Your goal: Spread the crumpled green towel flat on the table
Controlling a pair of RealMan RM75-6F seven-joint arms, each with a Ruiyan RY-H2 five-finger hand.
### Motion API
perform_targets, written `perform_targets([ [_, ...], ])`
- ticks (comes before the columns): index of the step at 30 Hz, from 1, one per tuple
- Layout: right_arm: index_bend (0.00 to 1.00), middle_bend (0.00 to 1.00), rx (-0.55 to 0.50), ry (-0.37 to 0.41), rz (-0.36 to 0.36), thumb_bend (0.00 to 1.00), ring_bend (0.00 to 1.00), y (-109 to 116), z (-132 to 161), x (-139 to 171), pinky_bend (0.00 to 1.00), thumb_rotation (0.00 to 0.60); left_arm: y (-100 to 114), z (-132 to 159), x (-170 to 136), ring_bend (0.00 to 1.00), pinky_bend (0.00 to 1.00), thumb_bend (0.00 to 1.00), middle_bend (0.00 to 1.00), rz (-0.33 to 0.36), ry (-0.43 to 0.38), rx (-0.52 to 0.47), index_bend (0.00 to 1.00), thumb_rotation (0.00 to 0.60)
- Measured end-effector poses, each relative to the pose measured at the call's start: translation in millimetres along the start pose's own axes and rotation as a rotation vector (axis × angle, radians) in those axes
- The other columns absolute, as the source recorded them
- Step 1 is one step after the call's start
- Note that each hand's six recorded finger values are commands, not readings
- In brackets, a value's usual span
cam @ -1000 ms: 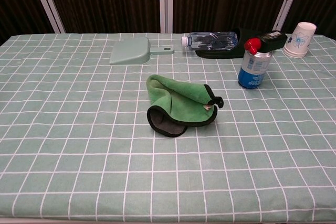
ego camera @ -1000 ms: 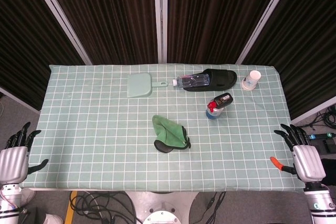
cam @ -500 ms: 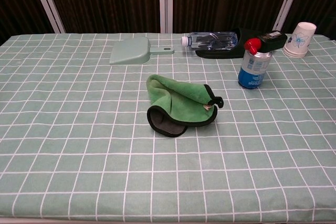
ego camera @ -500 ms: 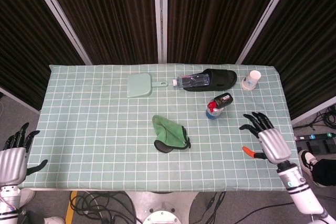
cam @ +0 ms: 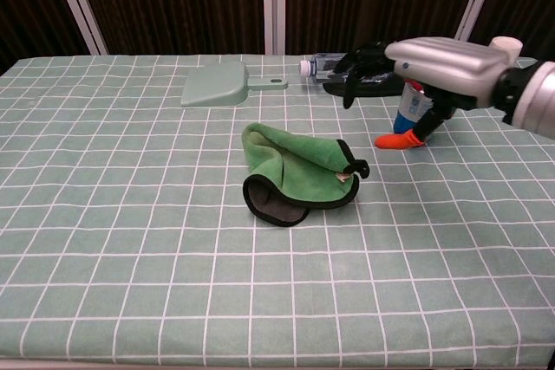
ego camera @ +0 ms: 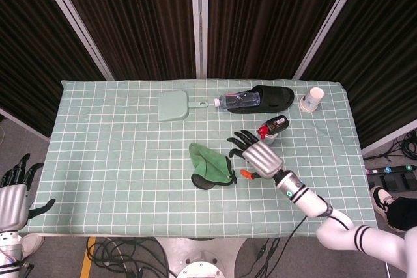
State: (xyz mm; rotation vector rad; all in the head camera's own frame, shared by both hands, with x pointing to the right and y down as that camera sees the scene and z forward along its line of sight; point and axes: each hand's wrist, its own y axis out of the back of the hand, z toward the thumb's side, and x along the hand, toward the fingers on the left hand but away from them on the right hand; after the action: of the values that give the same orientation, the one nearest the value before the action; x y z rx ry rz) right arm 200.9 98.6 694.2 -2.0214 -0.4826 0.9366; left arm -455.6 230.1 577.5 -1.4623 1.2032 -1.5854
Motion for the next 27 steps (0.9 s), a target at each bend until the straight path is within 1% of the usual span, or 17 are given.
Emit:
perform_targets([
  [4, 0.34, 0.11, 0.073, 0.043, 0.026, 0.18, 0.0, -13, 10, -26, 0.0, 0.6, -1, -3, 0, 0.14, 0.18, 0.13, 0.13, -0.004, 0.011, -0.007, 0.26, 0.6],
  [9, 0.34, 0.11, 0.117, 0.094, 0.053, 0.21, 0.0, -26, 25, -40, 0.0, 0.6, -3, -4, 1, 0.14, 0.18, 0.13, 0.13, -0.013, 0.014, -0.02, 0.26, 0.6],
  [14, 0.34, 0.11, 0.173, 0.131, 0.082, 0.29, 0.0, -32, 29, -41, 0.0, 0.6, -3, -5, 0, 0.14, 0.18, 0.13, 0.13, -0.014, 0.016, -0.026, 0.26, 0.6],
  [21, 0.34, 0.11, 0.19, 0.133, 0.104, 0.3, 0.0, -35, 23, -33, 0.0, 0.6, -5, -6, 0, 0.14, 0.18, 0.13, 0.13, -0.026, 0.017, -0.036, 0.26, 0.6],
  [27, 0.34, 0.11, 0.175, 0.126, 0.101, 0.3, 0.0, -38, 22, -28, 0.0, 0.6, -7, -4, 1, 0.14, 0.18, 0.13, 0.14, -0.032, 0.009, -0.042, 0.26, 0.6],
])
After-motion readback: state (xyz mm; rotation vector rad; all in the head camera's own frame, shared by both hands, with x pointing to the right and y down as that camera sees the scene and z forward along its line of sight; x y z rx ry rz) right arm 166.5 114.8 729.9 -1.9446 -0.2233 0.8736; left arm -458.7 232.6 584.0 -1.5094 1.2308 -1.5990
